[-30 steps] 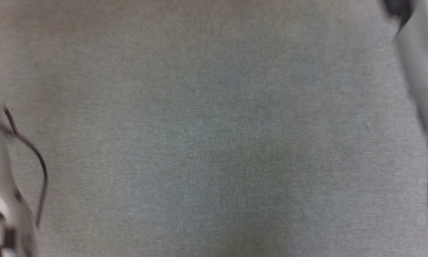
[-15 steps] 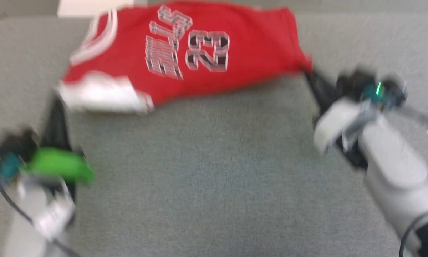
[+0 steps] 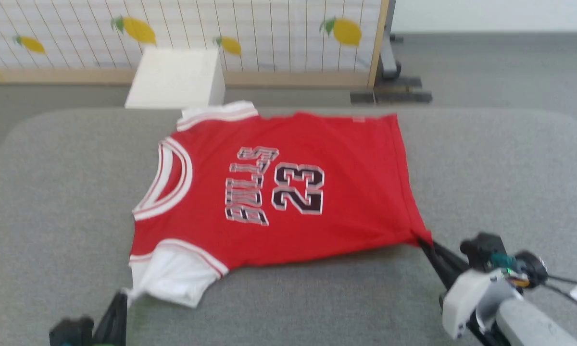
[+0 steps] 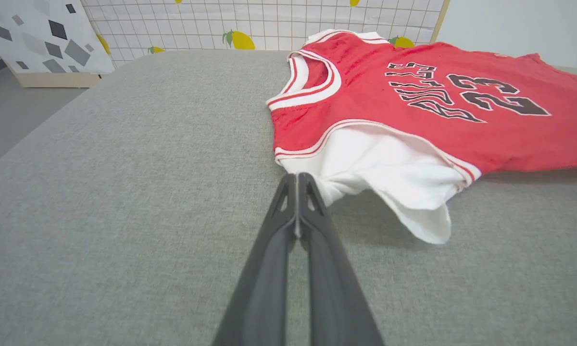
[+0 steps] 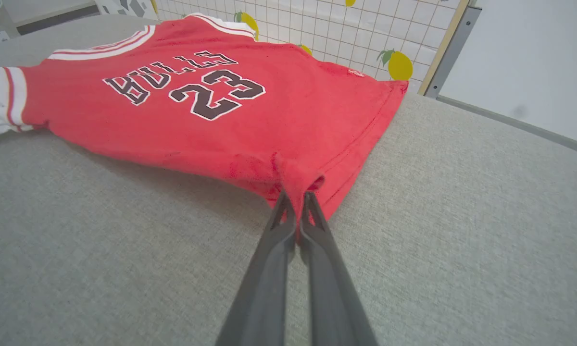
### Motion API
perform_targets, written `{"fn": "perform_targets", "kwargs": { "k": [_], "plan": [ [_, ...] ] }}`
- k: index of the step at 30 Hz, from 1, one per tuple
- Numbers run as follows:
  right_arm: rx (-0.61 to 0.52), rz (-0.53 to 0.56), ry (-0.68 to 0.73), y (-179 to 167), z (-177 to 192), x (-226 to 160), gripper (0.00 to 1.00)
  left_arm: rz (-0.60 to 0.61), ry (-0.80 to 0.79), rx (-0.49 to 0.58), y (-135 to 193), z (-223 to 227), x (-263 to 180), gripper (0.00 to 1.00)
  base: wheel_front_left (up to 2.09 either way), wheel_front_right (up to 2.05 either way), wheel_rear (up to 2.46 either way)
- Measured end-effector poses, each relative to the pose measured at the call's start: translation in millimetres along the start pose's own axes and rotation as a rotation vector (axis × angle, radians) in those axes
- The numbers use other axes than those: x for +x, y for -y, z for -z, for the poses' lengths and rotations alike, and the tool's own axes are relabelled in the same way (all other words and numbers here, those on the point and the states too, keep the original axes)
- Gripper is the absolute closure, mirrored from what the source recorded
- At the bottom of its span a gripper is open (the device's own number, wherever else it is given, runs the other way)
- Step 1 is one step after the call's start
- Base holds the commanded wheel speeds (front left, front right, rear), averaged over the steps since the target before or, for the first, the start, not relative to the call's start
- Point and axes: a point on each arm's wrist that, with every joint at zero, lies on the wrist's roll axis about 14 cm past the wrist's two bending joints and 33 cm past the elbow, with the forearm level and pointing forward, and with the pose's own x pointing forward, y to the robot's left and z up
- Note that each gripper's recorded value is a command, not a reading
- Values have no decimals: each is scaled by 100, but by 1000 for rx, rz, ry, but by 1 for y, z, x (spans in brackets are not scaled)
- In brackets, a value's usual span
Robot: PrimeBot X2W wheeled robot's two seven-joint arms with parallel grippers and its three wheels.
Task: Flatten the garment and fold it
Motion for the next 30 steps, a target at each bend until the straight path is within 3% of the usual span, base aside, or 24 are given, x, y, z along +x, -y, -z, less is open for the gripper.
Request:
{"fn": "perform_targets", "kwargs": {
  "k": [7, 16, 22, 30],
  "plan": [
    [31, 16, -35, -10, 20, -46, 100, -21, -60, -18, -4, 29, -52, 100, 0, 0, 0],
    [76, 43, -73, -15, 39, -81, 100, -38, -99, -43, -8, 48, -82, 100, 0, 0, 0],
    [97, 40, -91, -19, 40, -81, 100, -30, -136, -15, -5, 56, -80, 100, 0, 0, 0],
    [100, 51, -38, -14, 16, -63, 100, 8, -5, 73, -1, 6, -30, 100, 0, 0, 0]
  ]
}}
